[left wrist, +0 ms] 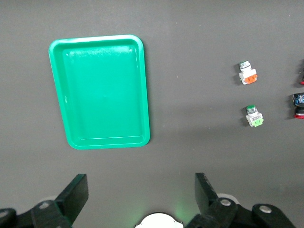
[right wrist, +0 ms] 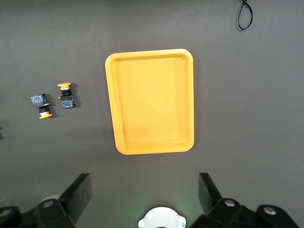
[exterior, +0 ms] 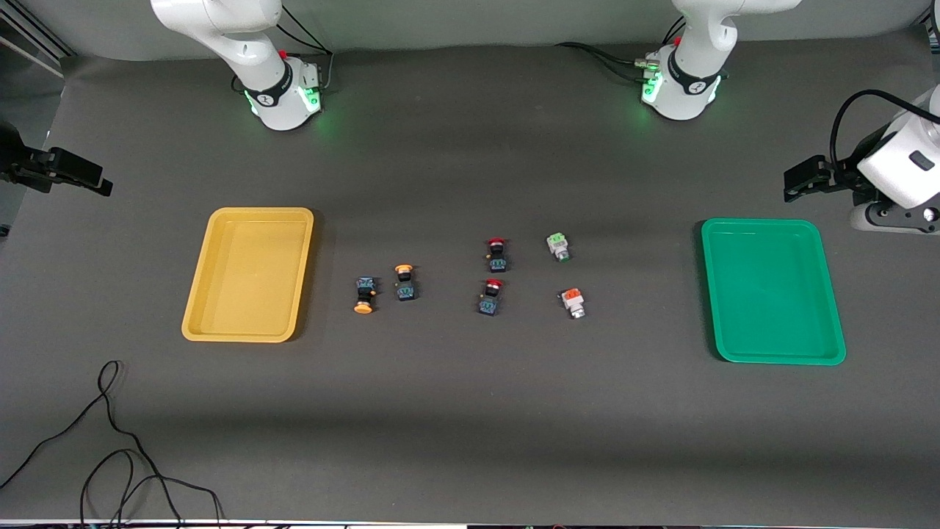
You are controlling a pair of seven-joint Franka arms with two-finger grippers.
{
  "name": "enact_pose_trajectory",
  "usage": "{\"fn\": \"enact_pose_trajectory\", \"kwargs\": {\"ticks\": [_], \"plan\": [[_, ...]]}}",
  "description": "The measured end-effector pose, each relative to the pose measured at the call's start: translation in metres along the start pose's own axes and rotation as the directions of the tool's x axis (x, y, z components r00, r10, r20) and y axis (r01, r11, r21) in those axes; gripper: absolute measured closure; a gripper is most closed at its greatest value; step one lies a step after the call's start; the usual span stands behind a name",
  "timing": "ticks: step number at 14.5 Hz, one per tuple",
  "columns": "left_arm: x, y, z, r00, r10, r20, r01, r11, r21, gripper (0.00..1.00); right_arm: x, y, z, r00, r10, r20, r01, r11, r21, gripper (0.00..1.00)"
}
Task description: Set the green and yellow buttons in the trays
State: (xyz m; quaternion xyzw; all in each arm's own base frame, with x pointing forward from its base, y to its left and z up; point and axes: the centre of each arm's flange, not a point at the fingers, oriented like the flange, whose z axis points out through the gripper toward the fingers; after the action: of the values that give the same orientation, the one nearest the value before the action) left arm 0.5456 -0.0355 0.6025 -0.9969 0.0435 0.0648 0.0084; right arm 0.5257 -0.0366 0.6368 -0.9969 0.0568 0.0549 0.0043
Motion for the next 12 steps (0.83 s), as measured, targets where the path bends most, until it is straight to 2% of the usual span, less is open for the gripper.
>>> {"fn": "enact_pose_trajectory", "kwargs": {"ticks": [8, 12], "plan": [[0.000, 0.001, 0.000, 1.000, 0.001, -0.003, -0.001, 1.000, -0.004, 0.00, 0.001, 0.000, 0.000, 1.000, 0.000, -0.006, 0.000, 1.000, 0.000, 0.00], [0.001, 0.001, 0.000, 1.000, 0.000, -0.003, 0.000, 1.000, -0.010, 0.00, 0.001, -0.001, 0.011, 0.999, -0.040, 0.018, 0.040, 0.999, 0.000, 0.00]]}}
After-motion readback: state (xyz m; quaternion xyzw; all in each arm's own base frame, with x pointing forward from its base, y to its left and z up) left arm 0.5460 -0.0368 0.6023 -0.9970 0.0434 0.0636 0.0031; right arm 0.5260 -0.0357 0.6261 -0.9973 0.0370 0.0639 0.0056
